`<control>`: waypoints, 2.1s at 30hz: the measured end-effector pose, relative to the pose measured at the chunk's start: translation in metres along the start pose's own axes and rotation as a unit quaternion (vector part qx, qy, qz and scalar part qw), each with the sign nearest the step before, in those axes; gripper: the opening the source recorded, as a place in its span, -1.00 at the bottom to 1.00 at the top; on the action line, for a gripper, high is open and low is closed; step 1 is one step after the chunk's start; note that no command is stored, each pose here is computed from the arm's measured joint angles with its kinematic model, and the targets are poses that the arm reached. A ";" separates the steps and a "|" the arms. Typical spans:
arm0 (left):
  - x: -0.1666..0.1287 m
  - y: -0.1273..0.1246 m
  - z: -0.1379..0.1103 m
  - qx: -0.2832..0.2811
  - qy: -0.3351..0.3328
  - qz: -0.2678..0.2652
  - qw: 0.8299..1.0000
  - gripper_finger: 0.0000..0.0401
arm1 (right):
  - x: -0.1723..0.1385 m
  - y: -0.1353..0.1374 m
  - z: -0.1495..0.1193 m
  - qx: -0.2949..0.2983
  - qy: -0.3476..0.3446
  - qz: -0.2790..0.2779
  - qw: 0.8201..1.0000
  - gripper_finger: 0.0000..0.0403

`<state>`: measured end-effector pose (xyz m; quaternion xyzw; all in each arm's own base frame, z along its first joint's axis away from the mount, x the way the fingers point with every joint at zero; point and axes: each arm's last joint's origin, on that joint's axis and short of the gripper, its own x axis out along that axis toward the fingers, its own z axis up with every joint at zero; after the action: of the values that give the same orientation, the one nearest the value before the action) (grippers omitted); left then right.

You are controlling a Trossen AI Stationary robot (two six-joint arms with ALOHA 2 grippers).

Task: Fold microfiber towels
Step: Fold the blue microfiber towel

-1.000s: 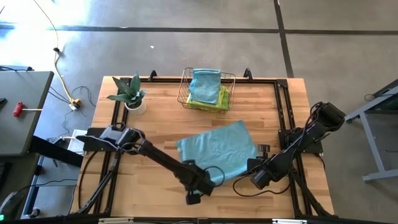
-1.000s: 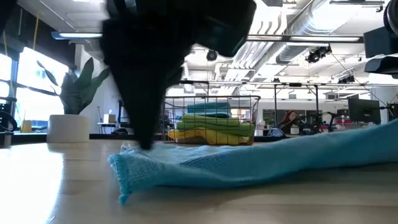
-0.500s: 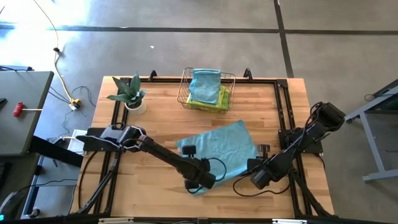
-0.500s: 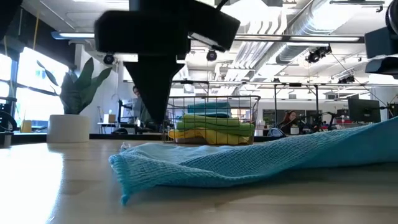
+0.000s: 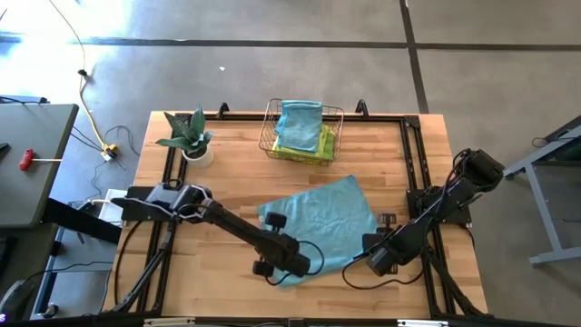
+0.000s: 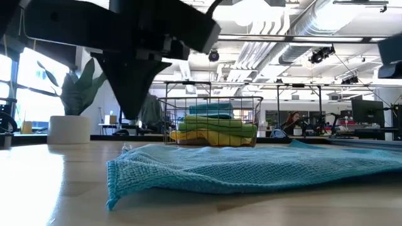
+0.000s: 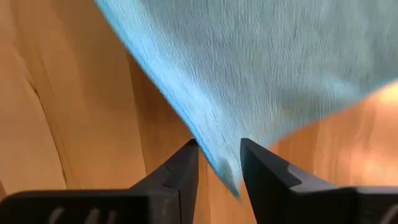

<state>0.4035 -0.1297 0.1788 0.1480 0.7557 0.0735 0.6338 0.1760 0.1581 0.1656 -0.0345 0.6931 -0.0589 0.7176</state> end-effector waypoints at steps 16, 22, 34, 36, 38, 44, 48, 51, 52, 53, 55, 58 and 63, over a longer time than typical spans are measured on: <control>-0.016 -0.056 0.012 0.053 -0.139 -0.095 0.984 -1.00 | -0.005 -0.010 -0.025 -0.015 0.102 -0.070 0.992 -0.44; -0.019 -0.075 -0.015 0.030 -0.076 -0.005 0.997 -1.00 | -0.005 -0.011 -0.023 -0.043 0.066 -0.099 0.992 -0.44; -0.042 -0.066 -0.080 -0.107 -0.104 -0.013 0.989 -1.00 | -0.005 -0.017 -0.012 -0.119 -0.001 -0.156 0.981 -0.44; -0.041 -0.063 -0.086 -0.146 -0.150 -0.038 0.977 -1.00 | -0.005 -0.017 -0.010 -0.163 -0.018 -0.176 0.971 -0.44; -0.039 -0.060 -0.082 -0.191 -0.221 -0.080 0.953 -1.00 | -0.005 -0.017 -0.007 -0.207 -0.037 -0.193 0.958 -0.44; -0.021 -0.055 -0.039 -0.253 -0.426 -0.199 0.846 -1.00 | 0.009 -0.022 0.006 -0.248 -0.059 -0.169 0.952 -0.44; -0.009 -0.054 -0.016 -0.227 -0.468 -0.262 0.813 -1.00 | 0.021 -0.030 0.008 -0.230 -0.047 -0.124 0.964 -0.45; -0.004 -0.055 -0.011 -0.198 -0.459 -0.293 0.815 -0.99 | 0.020 -0.032 0.007 -0.200 -0.050 -0.100 0.973 -0.48; -0.002 -0.056 -0.009 -0.196 -0.455 -0.298 0.816 -0.97 | 0.019 -0.031 0.007 -0.190 -0.053 -0.094 0.976 -0.49; 0.000 -0.057 -0.009 -0.194 -0.447 -0.302 0.819 -0.95 | 0.017 -0.029 0.006 -0.180 -0.058 -0.085 0.978 -0.50; 0.004 -0.058 -0.011 -0.187 -0.429 -0.304 0.830 -0.90 | 0.014 -0.024 0.004 -0.166 -0.076 -0.065 0.981 -0.52; 0.006 -0.058 -0.013 -0.173 -0.423 -0.293 0.840 -0.78 | 0.010 -0.015 0.001 -0.155 -0.102 -0.039 0.982 -0.53; 0.018 -0.055 -0.019 -0.147 -0.398 -0.205 0.882 -0.58 | 0.005 0.002 -0.009 -0.144 -0.124 0.001 0.982 -0.53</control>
<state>0.3749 -0.1743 0.1496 -0.0885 0.4340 -0.0132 0.8965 0.1674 0.1593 0.1606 -0.1441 0.5997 0.0468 0.7857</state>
